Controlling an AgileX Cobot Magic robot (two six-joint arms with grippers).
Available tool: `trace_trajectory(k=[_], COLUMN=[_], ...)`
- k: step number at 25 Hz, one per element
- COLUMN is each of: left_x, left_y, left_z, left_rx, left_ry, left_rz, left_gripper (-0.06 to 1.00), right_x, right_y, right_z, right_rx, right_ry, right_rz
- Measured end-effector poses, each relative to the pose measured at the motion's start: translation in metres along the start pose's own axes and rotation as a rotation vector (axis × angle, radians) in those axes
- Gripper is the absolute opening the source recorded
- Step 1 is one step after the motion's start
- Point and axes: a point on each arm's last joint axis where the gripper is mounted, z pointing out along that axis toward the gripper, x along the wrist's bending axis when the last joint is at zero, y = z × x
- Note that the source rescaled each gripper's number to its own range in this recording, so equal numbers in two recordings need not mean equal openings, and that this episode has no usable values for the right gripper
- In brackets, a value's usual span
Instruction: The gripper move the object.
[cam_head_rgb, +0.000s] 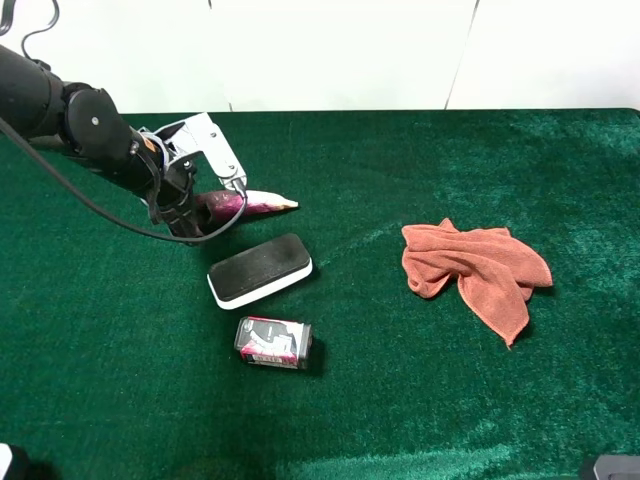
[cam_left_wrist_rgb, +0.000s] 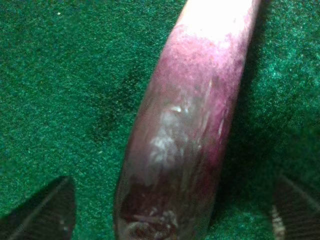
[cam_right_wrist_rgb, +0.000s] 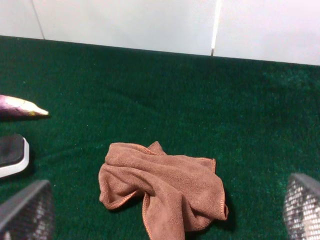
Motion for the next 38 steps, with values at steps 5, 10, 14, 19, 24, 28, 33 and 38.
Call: trace_trajectory(k=[5, 10, 14, 19, 24, 28, 33, 38], left_x=[0.0, 0.0, 0.0, 0.005, 0.013, 0.014, 0.011, 0.005], left_y=[0.0, 0.0, 0.001, 0.01, 0.024, 0.03, 0.027, 0.015], left_z=[0.0, 0.0, -0.006, -0.032, -0.082, -0.129, -0.177, -0.211], left_rx=[0.0, 0.0, 0.01, -0.02, -0.106, -0.172, -0.213, -0.183], left_ry=[0.0, 0.0, -0.018, -0.014, 0.003, -0.004, 0.0, 0.013], left_rz=[0.003, 0.014, -0.018, -0.053, -0.167, -0.305, -0.433, -0.52], left_gripper=[0.93, 0.99, 0.99, 1.0, 1.0, 1.0, 1.0, 1.0], right_x=[0.0, 0.0, 0.0, 0.0, 0.0, 0.0, 0.0, 0.0], right_y=[0.0, 0.0, 0.0, 0.0, 0.0, 0.0, 0.0, 0.0], right_z=[0.0, 0.0, 0.0, 0.0, 0.0, 0.0, 0.0, 0.0], right_rx=[0.0, 0.0, 0.0, 0.0, 0.0, 0.0, 0.0, 0.0], right_ry=[0.0, 0.0, 0.0, 0.0, 0.0, 0.0, 0.0, 0.0], right_rz=[0.0, 0.0, 0.0, 0.0, 0.0, 0.0, 0.0, 0.0])
